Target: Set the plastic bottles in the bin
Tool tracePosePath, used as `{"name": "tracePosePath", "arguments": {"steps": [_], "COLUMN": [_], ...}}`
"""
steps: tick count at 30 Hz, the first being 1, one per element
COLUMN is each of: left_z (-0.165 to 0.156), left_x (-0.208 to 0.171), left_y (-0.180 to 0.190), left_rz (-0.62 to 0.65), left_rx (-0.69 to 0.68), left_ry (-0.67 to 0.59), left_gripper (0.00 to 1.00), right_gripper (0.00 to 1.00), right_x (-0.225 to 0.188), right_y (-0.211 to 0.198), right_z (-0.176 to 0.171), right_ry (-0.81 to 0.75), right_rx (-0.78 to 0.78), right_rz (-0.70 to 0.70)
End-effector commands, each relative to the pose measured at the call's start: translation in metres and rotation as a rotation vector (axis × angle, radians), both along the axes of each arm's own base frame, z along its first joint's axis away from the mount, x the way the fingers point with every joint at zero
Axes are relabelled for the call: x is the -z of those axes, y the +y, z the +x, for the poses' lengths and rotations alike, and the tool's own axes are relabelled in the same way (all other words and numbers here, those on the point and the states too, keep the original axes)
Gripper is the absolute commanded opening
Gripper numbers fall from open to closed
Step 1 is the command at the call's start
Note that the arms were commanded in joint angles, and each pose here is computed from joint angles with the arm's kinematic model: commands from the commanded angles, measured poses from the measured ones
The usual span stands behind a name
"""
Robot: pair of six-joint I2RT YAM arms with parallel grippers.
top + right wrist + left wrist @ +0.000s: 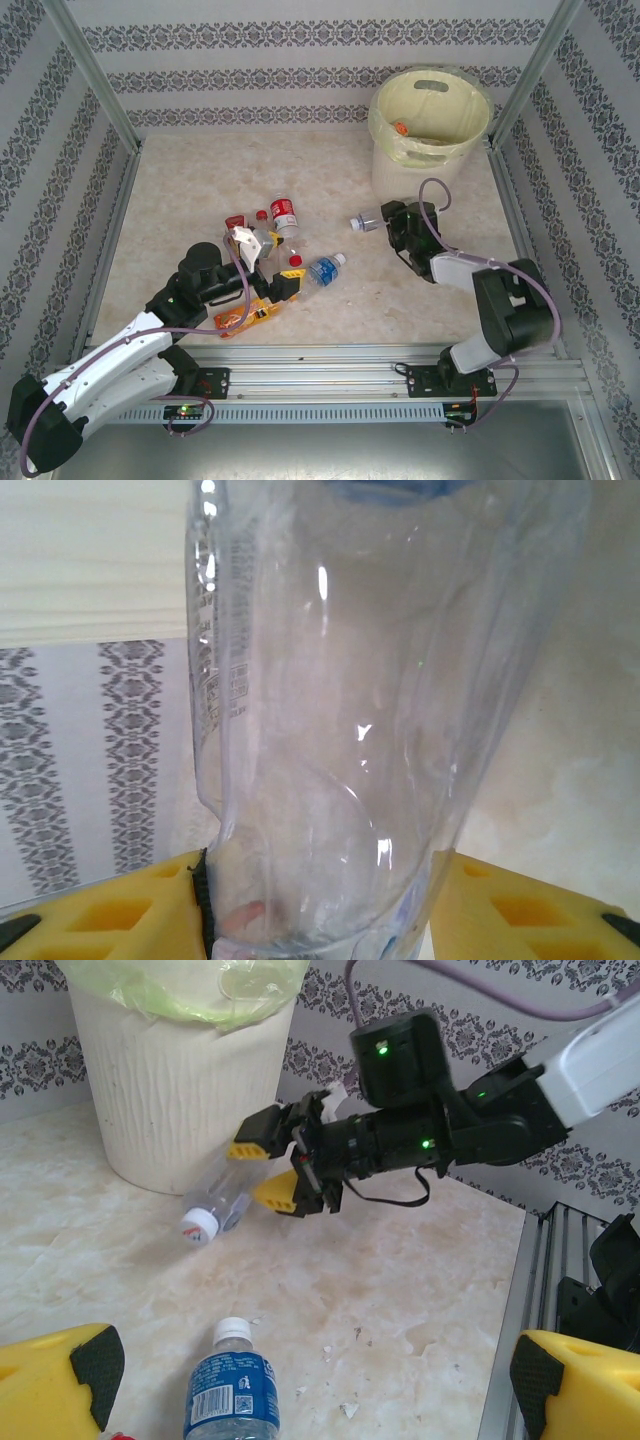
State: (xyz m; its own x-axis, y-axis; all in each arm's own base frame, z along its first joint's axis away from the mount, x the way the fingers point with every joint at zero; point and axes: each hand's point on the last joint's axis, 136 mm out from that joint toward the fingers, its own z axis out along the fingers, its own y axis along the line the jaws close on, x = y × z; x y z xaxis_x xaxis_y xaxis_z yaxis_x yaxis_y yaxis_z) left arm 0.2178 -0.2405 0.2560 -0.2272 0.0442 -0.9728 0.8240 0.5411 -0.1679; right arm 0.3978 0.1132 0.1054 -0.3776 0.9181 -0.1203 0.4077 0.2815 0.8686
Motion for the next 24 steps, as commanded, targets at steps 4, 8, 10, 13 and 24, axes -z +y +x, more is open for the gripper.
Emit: {"name": "tracePosePath", "arguments": {"steps": [4,8,10,13,24], "left_z": [-0.005,-0.005,-0.006,-0.006,-0.006], "left_x": [-0.017,-0.018,-0.019,-0.022,-0.028], "left_y": [-0.002,-0.002,-0.003,-0.002,0.002], "left_rz": [-0.009,-0.013,-0.016,-0.024,-0.031], "left_rx": [0.018,0.020,0.023,0.022,0.006], "left_ry": [-0.049,-0.051,-0.051,-0.059,-0.082], "left_gripper": [1.00,1.00,1.00,1.00,1.00], "right_gripper": [0.55,0.54,0.54,0.54,0.54], "right_x": [-0.025,-0.049,-0.058,-0.070,-0.121], "right_y": [-0.017,-0.023,-0.027,-0.033,-0.059], "right_z": [-0.026,-0.045,-0.056,-0.074,-0.122], "right_ry": [-0.021,-0.046,-0.052,-0.063,-0.121], "right_rx": [-0.011,-0.051,-0.070,-0.091,-0.195], "right_rz": [-0.110,-0.200,-0.264,-0.348,-0.727]}}
